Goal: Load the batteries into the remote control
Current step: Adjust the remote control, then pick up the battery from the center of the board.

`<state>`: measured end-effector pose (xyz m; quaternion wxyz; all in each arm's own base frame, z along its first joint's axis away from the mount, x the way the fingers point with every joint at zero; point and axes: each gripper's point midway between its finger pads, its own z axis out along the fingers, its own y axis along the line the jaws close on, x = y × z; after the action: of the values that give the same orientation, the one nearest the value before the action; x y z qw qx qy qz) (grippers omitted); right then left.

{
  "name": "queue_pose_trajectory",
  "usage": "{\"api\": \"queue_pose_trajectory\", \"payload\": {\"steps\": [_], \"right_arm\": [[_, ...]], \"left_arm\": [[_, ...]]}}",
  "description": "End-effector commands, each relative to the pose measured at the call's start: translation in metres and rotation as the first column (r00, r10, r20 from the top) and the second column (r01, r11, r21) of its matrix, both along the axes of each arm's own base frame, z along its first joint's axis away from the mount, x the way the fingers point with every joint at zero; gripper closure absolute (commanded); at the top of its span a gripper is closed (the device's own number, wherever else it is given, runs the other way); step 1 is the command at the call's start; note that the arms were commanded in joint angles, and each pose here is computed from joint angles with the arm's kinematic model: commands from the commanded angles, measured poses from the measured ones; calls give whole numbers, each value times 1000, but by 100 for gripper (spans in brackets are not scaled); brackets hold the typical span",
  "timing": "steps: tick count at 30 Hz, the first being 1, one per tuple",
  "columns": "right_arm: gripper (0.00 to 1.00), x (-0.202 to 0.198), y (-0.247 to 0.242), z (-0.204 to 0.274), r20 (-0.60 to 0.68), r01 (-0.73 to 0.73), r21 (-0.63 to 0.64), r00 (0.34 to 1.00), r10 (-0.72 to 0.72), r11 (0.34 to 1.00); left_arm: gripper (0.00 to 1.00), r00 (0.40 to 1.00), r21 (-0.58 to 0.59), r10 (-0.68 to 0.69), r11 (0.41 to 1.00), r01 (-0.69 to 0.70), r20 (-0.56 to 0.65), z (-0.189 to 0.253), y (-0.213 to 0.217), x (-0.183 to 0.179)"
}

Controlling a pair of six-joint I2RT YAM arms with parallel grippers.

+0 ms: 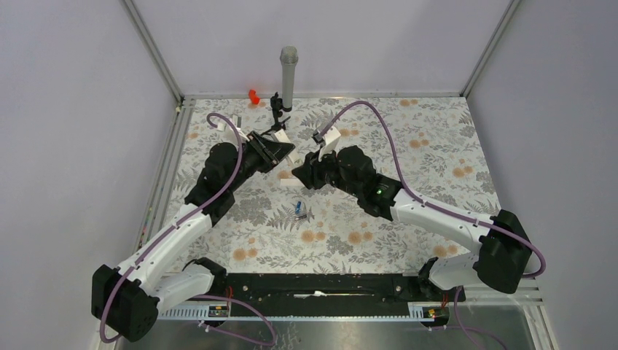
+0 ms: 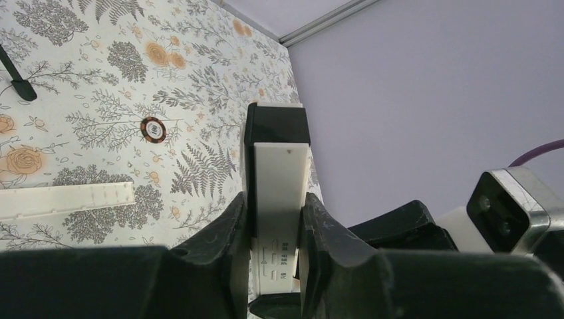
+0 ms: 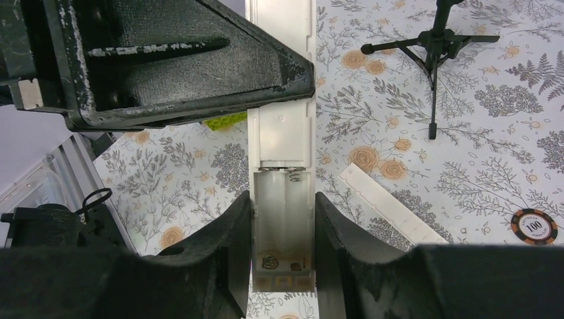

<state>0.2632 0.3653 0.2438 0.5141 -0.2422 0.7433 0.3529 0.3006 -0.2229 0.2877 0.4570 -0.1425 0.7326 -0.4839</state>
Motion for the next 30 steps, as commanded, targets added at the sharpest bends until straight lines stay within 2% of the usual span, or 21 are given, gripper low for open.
{"api": "queue_pose_trajectory", "payload": {"steps": [1,2,3,4,5,6,8,11,15,17,21,24,27,30], "right_arm": [[94,-5,13,37,37,-51,84,998,48,995],[89,-8,14,36,27,-63,83,998,61,995],[76,-10,16,35,14,-77,76,997,76,994],[59,-14,17,33,-1,-96,66,995,96,993],[37,-16,17,31,-18,-109,54,994,110,993],[28,-20,16,28,-34,-118,39,992,119,992],[19,-24,8,23,-70,-103,21,992,104,994],[19,-25,-12,18,-136,-29,16,990,31,999],[26,-24,-40,-20,-265,107,-79,956,-124,991],[33,-26,-43,-47,-341,134,-135,924,-173,982],[56,-25,-35,-92,-475,182,-200,842,-258,963],[63,-16,-26,-123,-507,210,-266,800,-321,941],[62,-8,-17,-143,-487,223,-341,789,-375,913],[51,-2,-11,-154,-461,247,-392,781,-421,886]], "left_arm": [[88,995,-22,17,1000,-15,97,35,2,4],[93,994,-10,12,1000,-11,108,36,1,4],[98,993,5,9,1000,-9,120,37,2,5],[100,991,28,4,1000,-8,132,37,2,5],[100,987,70,-8,998,-4,161,38,3,5],[100,983,107,-21,994,2,183,39,4,4],[100,976,200,-42,980,-1,212,36,9,4],[100,981,312,-2,948,-59,194,24,29,7],[100,970,380,171,897,-225,171,13,74,13],[100,953,400,253,866,-300,165,9,94,13],[100,929,421,329,828,-371,172,7,115,7],[100,909,420,367,807,-416,195,10,126,1],[100,886,412,401,784,-464,233,16,139,-7],[100,871,399,414,775,-490,266,21,146,-14]]}}
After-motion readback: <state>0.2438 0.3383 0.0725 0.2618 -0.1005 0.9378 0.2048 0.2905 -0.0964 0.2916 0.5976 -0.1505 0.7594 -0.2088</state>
